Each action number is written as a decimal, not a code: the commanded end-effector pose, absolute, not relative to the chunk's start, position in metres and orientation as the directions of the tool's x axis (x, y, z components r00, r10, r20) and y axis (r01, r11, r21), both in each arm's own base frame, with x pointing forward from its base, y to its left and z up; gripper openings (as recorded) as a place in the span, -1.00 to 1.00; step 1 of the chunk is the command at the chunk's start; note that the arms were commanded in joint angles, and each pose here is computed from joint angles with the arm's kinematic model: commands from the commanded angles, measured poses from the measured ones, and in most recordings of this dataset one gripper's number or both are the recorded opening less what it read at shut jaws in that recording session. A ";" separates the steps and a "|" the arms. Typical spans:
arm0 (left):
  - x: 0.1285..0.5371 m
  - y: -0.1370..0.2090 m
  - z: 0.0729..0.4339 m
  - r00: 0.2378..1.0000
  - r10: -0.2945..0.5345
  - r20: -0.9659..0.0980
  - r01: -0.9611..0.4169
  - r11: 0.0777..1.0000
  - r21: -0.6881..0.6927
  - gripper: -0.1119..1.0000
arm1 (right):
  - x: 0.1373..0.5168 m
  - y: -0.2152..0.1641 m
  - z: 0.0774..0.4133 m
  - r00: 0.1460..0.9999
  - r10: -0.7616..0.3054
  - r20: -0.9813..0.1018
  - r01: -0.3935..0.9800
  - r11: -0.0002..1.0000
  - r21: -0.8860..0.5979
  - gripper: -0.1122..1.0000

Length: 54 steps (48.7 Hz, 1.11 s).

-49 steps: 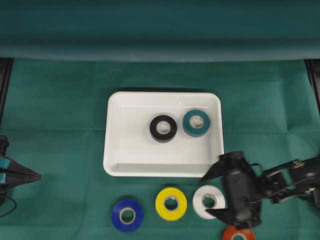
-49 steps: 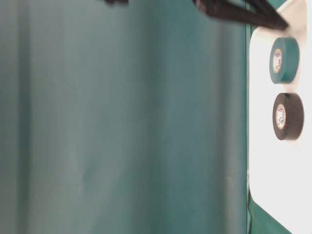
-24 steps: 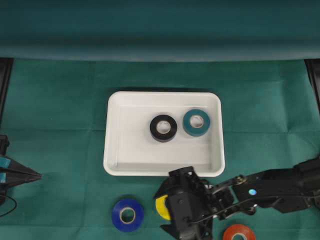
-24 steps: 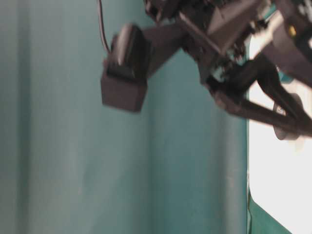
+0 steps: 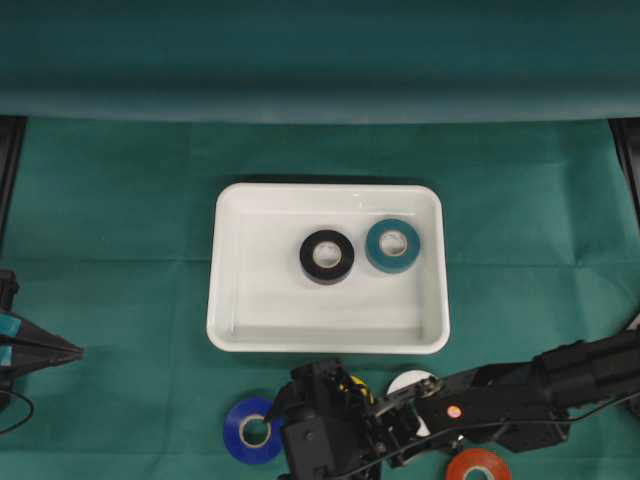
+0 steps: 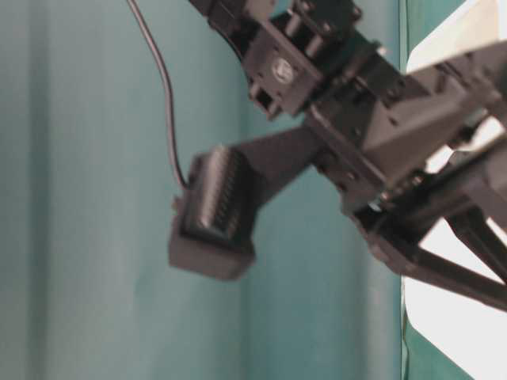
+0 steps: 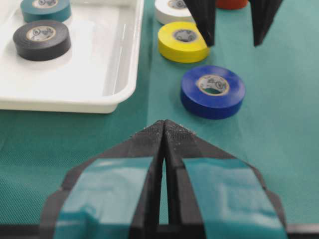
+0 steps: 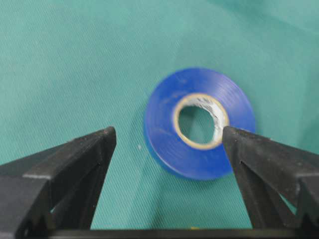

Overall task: Put the tape into the white case with the right arm.
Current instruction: 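Move the right gripper down over the blue tape roll, then close the right gripper on the blue tape roll's inner rim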

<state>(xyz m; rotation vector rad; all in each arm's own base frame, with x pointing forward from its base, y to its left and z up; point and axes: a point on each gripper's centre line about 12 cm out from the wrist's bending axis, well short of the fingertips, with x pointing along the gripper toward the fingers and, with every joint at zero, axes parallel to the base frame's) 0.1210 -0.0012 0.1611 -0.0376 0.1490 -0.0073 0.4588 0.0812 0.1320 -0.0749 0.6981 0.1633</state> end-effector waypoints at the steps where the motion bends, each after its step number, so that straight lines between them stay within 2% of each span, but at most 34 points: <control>1: 0.122 -0.001 0.165 0.989 -0.008 -0.145 0.003 0.999 -0.038 -0.80 | 0.468 0.087 0.146 0.776 0.132 -0.617 -0.180 0.984 -0.016 0.54; 54: 0.122 -0.001 0.165 0.989 -0.010 -0.145 0.004 0.999 -0.040 -0.80 | 0.486 0.089 0.112 0.732 0.104 -0.673 -0.165 0.986 -0.027 0.54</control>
